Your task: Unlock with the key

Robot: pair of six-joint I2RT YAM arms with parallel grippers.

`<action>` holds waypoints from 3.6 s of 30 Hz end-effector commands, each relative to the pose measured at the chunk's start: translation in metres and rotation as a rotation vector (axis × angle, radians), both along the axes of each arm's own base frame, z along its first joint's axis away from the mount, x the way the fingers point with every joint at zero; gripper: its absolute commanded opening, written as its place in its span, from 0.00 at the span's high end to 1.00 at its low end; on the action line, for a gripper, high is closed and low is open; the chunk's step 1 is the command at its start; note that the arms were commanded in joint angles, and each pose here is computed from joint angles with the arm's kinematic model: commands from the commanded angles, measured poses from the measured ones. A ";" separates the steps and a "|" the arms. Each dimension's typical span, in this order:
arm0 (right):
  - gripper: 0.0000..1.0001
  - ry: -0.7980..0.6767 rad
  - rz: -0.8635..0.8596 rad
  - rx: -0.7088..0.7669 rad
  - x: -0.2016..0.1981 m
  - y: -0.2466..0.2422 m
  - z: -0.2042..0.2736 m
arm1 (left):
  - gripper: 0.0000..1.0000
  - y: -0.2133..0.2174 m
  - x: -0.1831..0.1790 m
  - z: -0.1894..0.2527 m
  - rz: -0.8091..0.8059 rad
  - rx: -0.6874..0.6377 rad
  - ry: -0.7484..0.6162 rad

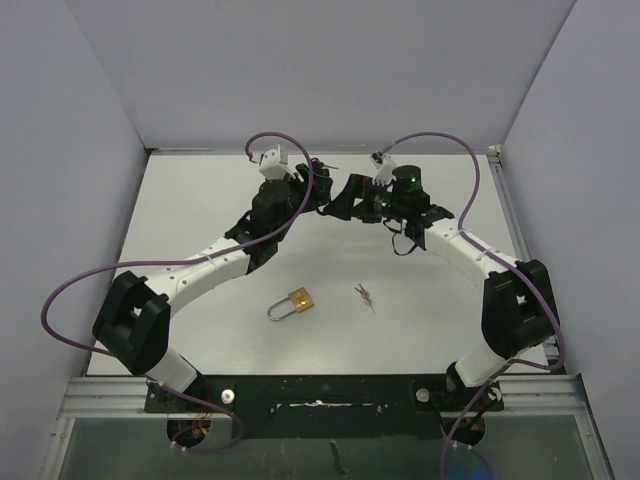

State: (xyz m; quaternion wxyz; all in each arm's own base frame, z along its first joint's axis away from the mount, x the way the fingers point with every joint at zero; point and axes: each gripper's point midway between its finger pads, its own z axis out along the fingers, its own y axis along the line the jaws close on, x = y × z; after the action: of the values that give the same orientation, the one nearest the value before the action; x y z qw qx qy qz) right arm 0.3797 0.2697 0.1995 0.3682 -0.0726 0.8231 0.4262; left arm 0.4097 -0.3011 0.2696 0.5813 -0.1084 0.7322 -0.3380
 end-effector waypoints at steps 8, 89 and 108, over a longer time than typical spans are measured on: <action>0.02 -0.056 -0.051 0.017 0.023 -0.005 0.018 | 1.00 0.001 -0.002 0.082 -0.005 -0.177 -0.165; 0.02 -0.165 -0.210 -0.200 -0.013 -0.101 0.054 | 1.00 0.136 0.130 -0.101 0.312 0.498 0.177; 0.02 -0.145 -0.230 -0.198 -0.018 -0.107 0.046 | 1.00 0.111 0.130 -0.178 0.216 0.448 0.283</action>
State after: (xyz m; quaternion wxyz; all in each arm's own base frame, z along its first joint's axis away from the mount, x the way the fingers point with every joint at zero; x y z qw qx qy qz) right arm 0.3619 0.1625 0.2316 0.4432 -0.0385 0.8493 0.2842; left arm 0.5135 -0.1703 0.0632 0.4613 -0.0830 0.8826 -0.0371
